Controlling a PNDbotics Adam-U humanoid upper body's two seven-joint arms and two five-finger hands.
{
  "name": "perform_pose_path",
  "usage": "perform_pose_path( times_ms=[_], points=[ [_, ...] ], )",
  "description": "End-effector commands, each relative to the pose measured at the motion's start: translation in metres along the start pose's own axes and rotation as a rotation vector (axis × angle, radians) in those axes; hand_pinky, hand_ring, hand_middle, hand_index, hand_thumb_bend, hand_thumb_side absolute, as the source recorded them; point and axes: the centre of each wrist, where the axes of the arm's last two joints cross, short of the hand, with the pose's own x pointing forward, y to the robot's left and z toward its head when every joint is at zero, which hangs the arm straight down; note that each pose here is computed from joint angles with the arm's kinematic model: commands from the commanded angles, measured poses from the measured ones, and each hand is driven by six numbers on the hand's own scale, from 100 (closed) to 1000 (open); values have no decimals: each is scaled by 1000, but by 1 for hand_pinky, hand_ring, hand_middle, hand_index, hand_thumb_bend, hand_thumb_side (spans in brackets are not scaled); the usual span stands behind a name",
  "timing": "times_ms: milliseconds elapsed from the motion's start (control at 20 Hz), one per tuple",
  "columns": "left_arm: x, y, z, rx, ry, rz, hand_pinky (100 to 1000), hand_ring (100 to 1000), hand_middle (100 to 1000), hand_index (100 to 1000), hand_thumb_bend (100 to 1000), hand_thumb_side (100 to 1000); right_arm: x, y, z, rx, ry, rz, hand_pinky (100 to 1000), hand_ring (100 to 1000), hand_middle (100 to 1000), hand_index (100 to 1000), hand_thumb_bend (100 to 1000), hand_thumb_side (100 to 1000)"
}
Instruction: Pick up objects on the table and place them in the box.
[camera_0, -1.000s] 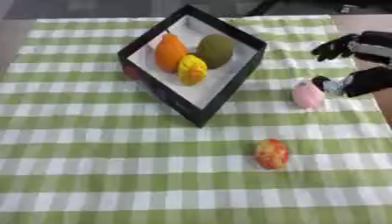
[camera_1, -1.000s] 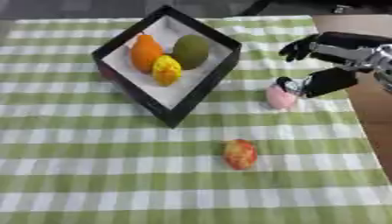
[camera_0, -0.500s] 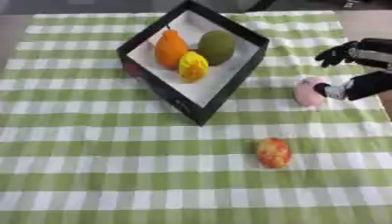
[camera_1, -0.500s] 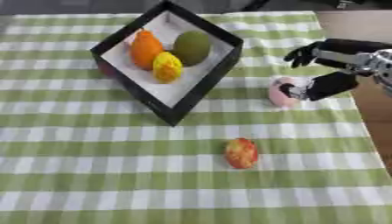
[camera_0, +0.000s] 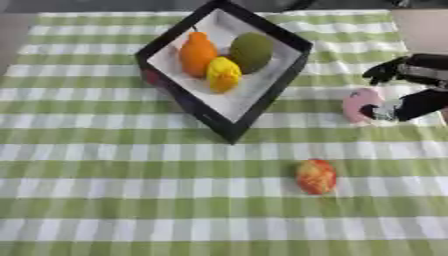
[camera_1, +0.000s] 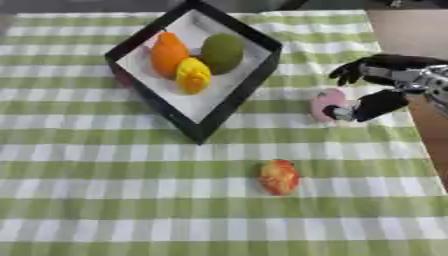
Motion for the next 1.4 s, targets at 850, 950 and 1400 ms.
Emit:
perform_pose_path(
  times_ms=[850,950,1400],
  points=[
    [4,6,-2,18,-19,21,785,692,655,773,259,442,-18,-6,-12,-30,43,-18,860,763,661,834,251,396],
    [4,6,-2,19,-18,22,785,691,655,772,256,442,-16,-10,-12,-66,39,-17,843,730,608,782,206,350],
    [4,5,-1,22,-16,27,783,688,652,773,249,445,-5,-20,-12,-273,19,72,760,609,480,637,176,330]
  ],
)
